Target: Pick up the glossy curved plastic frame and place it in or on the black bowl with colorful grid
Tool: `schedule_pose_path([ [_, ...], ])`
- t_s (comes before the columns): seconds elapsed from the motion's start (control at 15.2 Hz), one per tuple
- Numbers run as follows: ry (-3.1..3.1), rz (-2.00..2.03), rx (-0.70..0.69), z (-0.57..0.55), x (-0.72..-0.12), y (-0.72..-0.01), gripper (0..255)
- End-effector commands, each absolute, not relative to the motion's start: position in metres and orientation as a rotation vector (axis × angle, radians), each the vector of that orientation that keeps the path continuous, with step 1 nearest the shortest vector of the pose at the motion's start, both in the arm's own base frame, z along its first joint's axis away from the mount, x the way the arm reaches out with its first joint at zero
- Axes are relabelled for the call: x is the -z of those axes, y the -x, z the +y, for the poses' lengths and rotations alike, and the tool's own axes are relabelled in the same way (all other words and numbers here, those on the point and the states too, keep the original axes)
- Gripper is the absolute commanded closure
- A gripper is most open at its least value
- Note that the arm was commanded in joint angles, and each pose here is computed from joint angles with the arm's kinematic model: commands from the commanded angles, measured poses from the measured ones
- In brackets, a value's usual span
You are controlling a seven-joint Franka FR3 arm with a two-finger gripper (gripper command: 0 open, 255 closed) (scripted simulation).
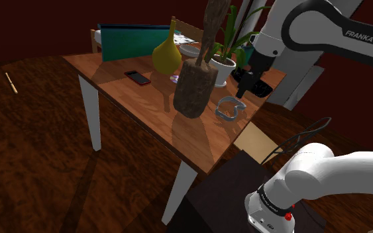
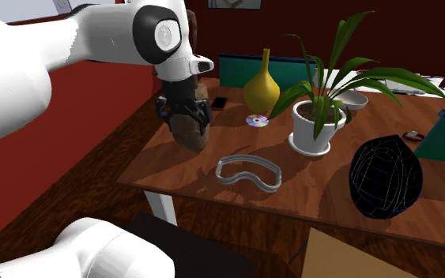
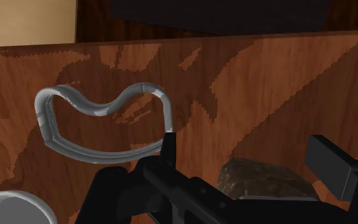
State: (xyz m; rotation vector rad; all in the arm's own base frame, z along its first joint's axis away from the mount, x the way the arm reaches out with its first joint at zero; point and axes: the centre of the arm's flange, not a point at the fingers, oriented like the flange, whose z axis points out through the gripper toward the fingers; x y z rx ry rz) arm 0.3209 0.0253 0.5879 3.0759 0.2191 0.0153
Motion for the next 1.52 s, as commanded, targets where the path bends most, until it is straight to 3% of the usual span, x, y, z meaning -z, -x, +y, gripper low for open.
schedule_pose_path([
  [0.0,-3.076,0.219,-0.015,0.025,-0.588,-0.321,0],
  [0.86,-3.006,0.31,0.0,-0.02,-0.445,-0.4,0],
  [1.45,-3.002,0.316,0.001,-0.028,-0.397,-0.405,0],
])
